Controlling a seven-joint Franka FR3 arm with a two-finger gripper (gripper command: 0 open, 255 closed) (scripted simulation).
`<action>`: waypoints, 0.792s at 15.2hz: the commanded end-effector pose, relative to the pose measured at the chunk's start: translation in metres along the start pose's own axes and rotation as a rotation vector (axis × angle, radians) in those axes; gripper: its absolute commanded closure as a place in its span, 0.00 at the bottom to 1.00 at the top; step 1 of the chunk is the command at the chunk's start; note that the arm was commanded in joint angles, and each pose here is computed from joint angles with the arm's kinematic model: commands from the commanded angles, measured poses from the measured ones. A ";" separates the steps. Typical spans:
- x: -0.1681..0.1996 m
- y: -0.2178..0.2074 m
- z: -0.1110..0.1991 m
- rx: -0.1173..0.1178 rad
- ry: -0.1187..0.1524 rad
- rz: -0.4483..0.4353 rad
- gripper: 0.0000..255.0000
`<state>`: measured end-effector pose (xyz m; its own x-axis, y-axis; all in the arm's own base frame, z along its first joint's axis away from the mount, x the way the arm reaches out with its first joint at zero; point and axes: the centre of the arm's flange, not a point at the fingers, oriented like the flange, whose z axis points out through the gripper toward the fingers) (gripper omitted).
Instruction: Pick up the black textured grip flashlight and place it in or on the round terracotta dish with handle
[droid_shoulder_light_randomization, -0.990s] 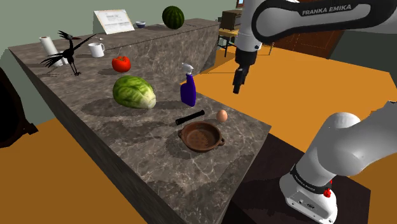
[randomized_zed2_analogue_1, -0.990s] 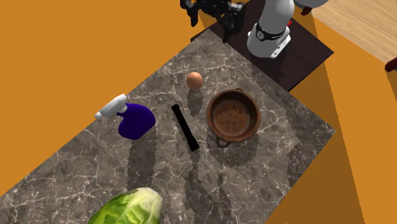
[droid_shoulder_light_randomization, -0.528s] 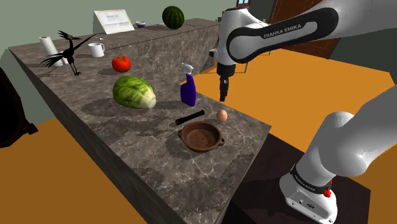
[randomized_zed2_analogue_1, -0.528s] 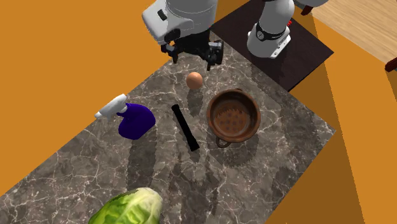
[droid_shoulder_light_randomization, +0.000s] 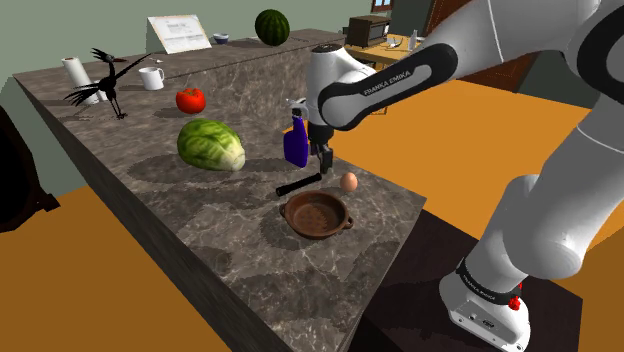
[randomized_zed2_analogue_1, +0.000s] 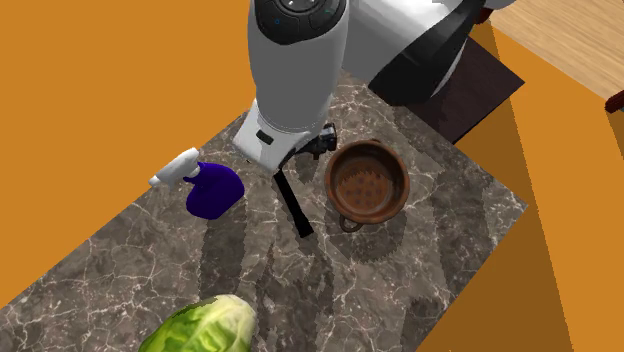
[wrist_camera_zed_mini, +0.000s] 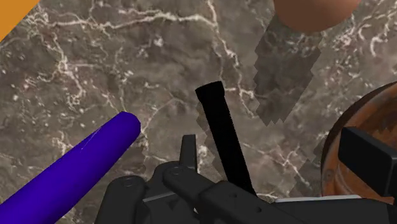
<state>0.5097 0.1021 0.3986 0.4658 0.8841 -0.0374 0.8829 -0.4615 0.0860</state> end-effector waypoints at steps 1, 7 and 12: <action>0.018 0.003 0.016 -0.016 0.001 -0.107 0.00; 0.049 0.003 0.053 -0.039 0.001 -0.267 0.00; 0.049 0.004 0.082 -0.039 0.001 -0.267 0.00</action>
<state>0.5397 0.1385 0.3232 0.2171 0.9741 -0.0634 0.9715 -0.2093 0.1113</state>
